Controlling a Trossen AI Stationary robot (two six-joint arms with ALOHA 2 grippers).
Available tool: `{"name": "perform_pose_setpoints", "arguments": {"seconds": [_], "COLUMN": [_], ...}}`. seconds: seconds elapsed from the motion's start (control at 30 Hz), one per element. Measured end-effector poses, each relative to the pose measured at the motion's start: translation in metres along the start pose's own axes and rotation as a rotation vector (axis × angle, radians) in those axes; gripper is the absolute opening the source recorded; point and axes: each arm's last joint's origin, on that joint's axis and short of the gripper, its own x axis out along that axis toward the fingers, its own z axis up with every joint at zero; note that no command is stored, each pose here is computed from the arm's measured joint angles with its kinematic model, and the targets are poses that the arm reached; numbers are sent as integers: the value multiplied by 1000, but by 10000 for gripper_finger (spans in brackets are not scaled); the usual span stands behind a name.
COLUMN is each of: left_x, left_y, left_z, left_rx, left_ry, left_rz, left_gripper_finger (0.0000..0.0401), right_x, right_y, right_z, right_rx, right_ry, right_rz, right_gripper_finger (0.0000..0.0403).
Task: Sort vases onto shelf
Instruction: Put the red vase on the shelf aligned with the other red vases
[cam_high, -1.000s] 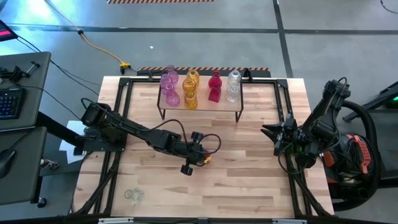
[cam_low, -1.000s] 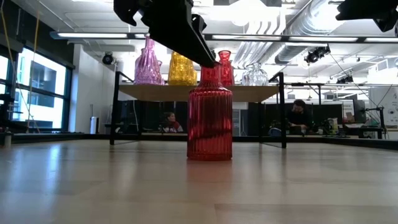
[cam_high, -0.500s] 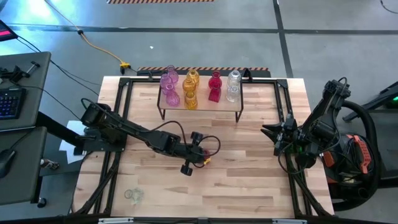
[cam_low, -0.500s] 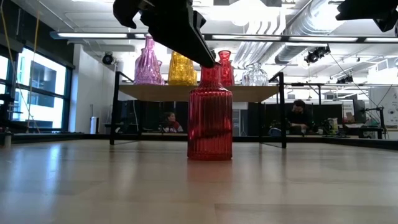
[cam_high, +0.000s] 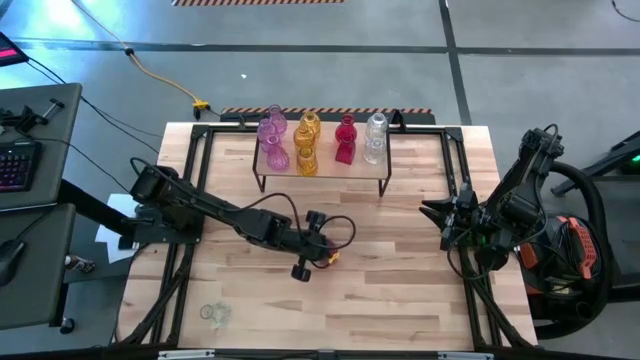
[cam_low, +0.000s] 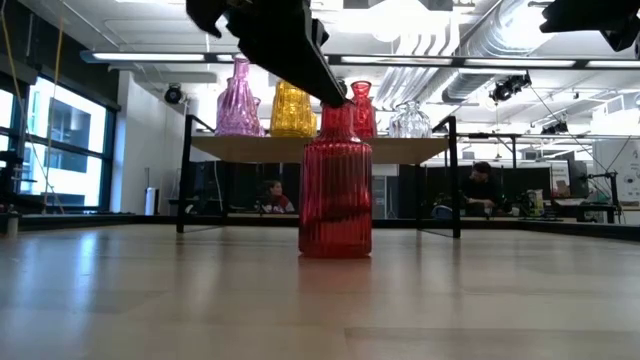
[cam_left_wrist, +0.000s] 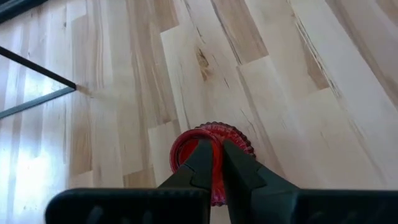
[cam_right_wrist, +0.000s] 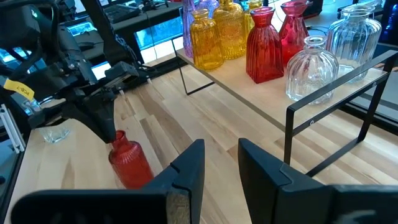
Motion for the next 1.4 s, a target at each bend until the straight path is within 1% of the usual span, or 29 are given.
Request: {"name": "perform_pose_setpoints", "arguments": {"seconds": [0.17, 0.57, 0.83, 1.1, 1.4], "left_x": [-7, -8, -8, -7, -32], "left_y": [4, 4, 9, 21, 50], "left_z": [10, 12, 12, 12, 38], "left_rx": [18, 10, 4, -18, -20], "left_ry": [-1, -9, -7, 7, 5], "left_rz": [16, 22, 50, 73, 105], "left_gripper_finger": [7, 7, 7, 7, 7], "right_x": [0, 0, 0, 0, 0], "right_y": [0, 0, 0, 0, 0], "right_z": [0, 0, 0, 0, 0], "right_rx": [0, -1, -1, -1, -1], "right_ry": [0, 0, 0, 0, 1], "right_rz": [0, 0, 0, 0, 1], "right_gripper_finger": [81, 81, 81, 81, 81]}}
